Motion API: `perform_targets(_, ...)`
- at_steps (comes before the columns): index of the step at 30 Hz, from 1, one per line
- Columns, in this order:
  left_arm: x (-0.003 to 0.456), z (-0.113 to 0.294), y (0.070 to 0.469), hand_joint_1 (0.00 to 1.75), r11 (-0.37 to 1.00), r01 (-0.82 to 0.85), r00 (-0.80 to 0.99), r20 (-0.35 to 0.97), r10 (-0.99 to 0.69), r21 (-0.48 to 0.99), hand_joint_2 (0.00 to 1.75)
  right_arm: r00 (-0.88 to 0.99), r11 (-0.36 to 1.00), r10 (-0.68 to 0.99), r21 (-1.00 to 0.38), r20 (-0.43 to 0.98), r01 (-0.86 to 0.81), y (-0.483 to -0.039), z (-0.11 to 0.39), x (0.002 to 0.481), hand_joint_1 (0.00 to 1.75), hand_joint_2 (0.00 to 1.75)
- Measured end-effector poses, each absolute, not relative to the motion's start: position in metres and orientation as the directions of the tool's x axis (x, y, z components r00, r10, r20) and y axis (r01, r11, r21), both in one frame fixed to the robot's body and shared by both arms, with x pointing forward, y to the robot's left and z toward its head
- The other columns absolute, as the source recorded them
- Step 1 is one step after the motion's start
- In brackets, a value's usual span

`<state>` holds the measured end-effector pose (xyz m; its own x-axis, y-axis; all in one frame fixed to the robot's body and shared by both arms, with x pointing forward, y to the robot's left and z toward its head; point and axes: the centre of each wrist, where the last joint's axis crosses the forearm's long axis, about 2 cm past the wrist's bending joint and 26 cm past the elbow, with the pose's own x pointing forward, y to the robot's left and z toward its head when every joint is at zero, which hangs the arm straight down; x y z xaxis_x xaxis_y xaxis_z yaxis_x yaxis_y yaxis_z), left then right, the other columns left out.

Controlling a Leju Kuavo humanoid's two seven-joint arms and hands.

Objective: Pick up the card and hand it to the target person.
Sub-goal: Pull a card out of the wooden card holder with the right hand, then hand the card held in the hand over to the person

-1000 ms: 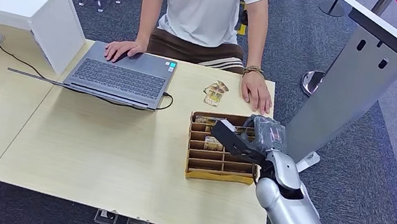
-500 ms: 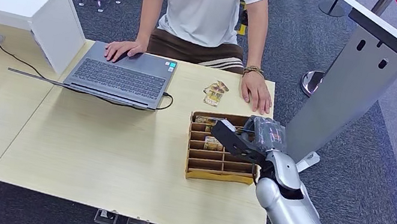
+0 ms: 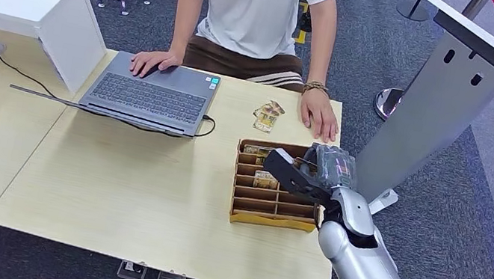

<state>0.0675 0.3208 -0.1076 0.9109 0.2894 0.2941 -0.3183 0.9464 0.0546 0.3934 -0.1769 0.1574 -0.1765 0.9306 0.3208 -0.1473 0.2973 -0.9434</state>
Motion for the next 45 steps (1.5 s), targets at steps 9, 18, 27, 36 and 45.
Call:
perform_targets(9,0.067,-0.108,0.322,0.00,0.945,-0.322,0.911,0.292,0.292,0.060,1.75,-0.184,0.304,0.927,-0.943,0.326,-0.134,-0.172,0.165,0.391,1.47,1.75)
perform_targets(18,0.066,-0.107,0.326,0.00,0.943,-0.326,0.911,0.290,0.293,0.072,1.75,-0.291,0.381,0.870,-0.917,0.399,-0.118,-0.154,0.209,0.374,1.47,1.75)
perform_targets(27,0.066,-0.107,0.329,0.00,0.943,-0.325,0.911,0.289,0.293,0.069,1.75,-0.555,0.516,0.477,-0.728,0.682,-0.452,-0.148,0.264,0.346,1.47,1.75)
perform_targets(36,0.066,-0.107,0.329,0.00,0.942,-0.327,0.908,0.299,0.294,0.069,1.75,-0.689,0.625,0.292,-0.678,0.663,-0.388,-0.145,0.289,0.333,1.47,1.75)
perform_targets(45,0.066,-0.107,0.328,0.00,0.942,-0.328,0.906,0.305,0.293,0.071,1.75,-0.740,0.640,0.585,-0.749,0.331,0.172,-0.147,0.297,0.330,1.47,1.75)
